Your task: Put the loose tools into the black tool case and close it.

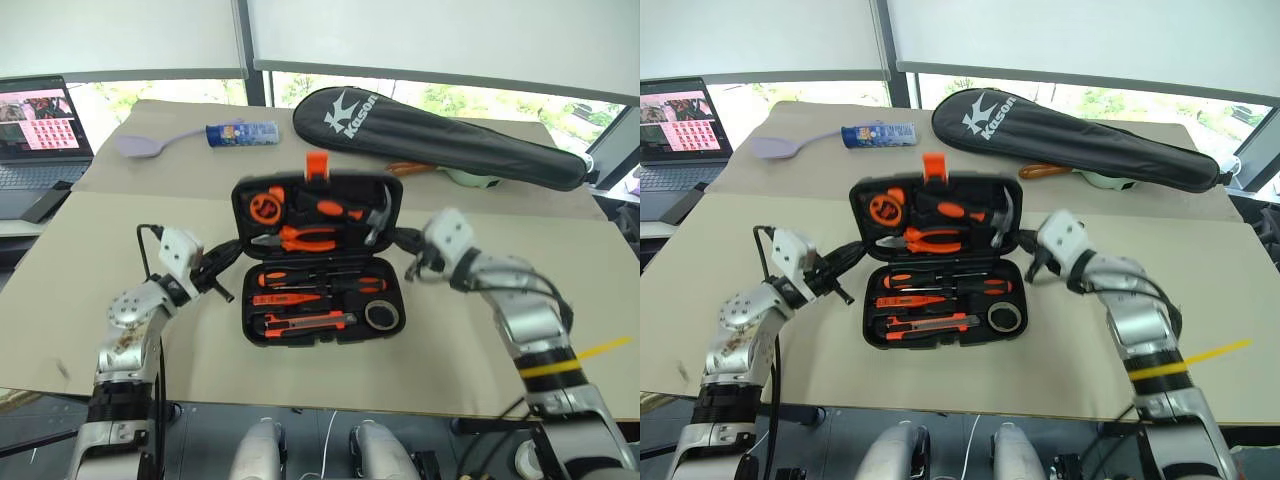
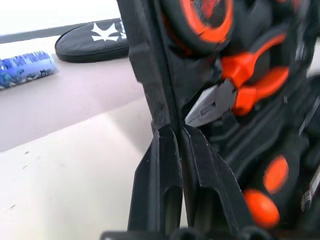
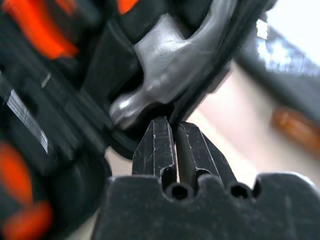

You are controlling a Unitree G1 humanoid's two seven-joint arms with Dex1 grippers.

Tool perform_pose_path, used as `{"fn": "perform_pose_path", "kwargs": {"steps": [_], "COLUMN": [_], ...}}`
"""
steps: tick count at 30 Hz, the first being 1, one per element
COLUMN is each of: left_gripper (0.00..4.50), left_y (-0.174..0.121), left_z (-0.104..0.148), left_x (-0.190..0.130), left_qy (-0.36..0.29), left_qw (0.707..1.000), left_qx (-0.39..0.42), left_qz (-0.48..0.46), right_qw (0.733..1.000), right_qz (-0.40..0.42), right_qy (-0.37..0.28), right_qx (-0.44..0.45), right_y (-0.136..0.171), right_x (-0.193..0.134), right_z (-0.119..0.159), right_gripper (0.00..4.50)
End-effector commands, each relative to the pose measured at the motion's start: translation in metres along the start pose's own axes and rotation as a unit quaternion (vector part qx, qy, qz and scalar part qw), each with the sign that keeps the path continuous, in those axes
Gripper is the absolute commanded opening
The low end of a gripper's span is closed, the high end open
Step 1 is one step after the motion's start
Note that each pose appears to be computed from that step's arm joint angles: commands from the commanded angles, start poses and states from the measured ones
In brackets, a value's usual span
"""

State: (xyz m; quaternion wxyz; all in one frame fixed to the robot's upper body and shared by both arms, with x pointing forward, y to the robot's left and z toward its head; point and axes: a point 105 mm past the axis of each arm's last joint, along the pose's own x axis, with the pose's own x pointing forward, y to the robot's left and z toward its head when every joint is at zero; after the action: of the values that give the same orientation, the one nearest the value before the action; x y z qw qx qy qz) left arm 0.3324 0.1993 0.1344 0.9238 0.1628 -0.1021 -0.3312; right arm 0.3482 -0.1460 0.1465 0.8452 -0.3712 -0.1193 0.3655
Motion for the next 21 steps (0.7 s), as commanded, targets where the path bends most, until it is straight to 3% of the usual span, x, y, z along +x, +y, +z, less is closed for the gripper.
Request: {"fn": "perform_pose_path", "kwargs": {"steps": [1,4,5,7,12,14,17,20,21], "left_gripper": [0.06,0.06,0.37,0.82,2.62,2.65,2.65,1.92,1.43], "left_y": [0.002,-0.007,-0.01,-0.015,-0.006,0.003,0.009,0.019,0.019], "left_z": [-0.013,-0.03,-0.031,-0.032,-0.039,-0.044,-0.046,-0.035,-0.031], "left_x": [-0.024,-0.043,-0.047,-0.054,-0.089,-0.105,-0.104,-0.074,-0.067], "left_qy": [0.017,0.04,0.041,0.045,0.088,0.114,0.126,0.108,0.105], "left_qw": [0.997,0.997,0.997,0.997,0.995,0.992,0.99,0.993,0.993], "left_qx": [0.074,0.07,0.067,0.066,0.023,0.002,-0.016,-0.034,-0.034], "left_qz": [0.011,0.01,0.006,0.004,0.033,0.052,0.056,0.042,0.032], "right_qw": [0.99,0.991,0.992,0.992,0.99,0.991,0.996,0.992,0.99], "right_qz": [-0.009,0.019,0.025,0.03,0.017,0.015,0.031,0.108,0.125], "right_qy": [-0.042,-0.019,-0.015,-0.007,-0.001,0.004,0.02,0.054,0.058], "right_qx": [-0.138,-0.129,-0.125,-0.124,-0.141,-0.132,-0.083,0.025,0.039], "right_y": [0.006,0.029,0.033,0.036,0.024,0.019,0.02,0.04,0.046], "right_x": [-0.016,-0.029,-0.032,-0.037,-0.048,-0.055,-0.07,-0.1,-0.105], "right_z": [0.006,-0.019,-0.024,-0.03,-0.033,-0.033,-0.036,-0.043,-0.042], "right_gripper": [0.0,0.0,0.0,0.78,2.37,3.07,3.07,2.29,1.87]}}
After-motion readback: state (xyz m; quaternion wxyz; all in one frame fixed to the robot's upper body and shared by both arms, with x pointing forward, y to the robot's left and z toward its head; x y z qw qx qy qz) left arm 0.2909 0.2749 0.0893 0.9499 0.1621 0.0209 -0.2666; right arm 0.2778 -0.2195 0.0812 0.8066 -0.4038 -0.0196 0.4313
